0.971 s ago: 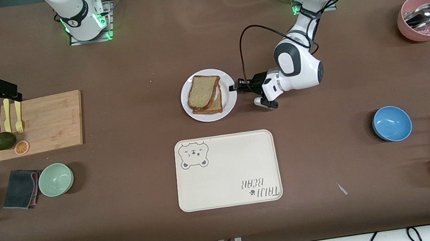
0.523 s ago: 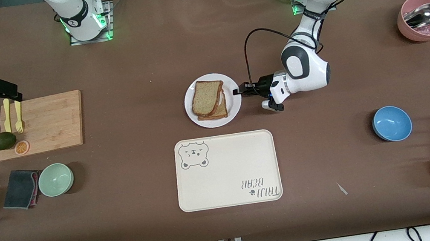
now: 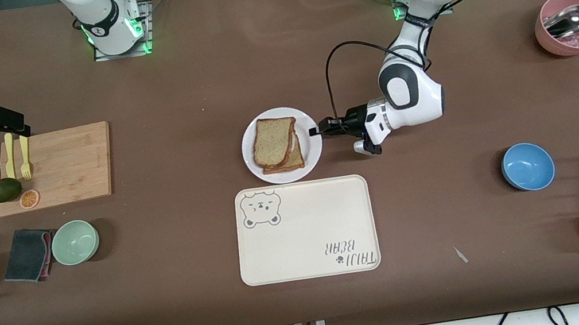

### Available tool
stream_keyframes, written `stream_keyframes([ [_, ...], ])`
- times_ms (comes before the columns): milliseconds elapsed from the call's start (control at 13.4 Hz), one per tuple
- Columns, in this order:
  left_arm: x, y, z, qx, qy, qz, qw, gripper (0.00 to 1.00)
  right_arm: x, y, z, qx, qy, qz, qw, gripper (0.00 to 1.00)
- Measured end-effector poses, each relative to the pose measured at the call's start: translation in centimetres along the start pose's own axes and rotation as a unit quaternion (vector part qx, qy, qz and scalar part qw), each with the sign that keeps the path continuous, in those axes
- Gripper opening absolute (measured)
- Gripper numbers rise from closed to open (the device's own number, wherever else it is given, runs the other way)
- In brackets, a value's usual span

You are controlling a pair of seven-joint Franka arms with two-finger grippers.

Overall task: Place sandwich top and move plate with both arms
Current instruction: 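Slide the plate with the left gripper onto the bear tray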

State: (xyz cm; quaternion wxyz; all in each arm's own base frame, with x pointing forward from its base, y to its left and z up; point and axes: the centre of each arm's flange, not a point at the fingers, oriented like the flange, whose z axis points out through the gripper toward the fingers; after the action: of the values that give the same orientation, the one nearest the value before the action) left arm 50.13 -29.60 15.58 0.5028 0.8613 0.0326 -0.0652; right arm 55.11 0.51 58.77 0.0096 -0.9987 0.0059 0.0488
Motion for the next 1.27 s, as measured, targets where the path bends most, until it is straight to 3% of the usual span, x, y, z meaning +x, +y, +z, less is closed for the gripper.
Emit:
stream_keyframes([
  [897, 12.1, -1.1, -2.1, -0.002, 0.076, -0.017, 0.997, 0.04, 0.0, -0.4, -0.1, 0.0, 0.001, -0.003, 1.0, 1.0],
  [1270, 15.0, -2.1, -1.8, 0.009, 0.09, -0.015, 0.996, 0.04, 0.0, -0.5, -0.1, 0.0, 0.001, -0.004, 1.0, 1.0],
])
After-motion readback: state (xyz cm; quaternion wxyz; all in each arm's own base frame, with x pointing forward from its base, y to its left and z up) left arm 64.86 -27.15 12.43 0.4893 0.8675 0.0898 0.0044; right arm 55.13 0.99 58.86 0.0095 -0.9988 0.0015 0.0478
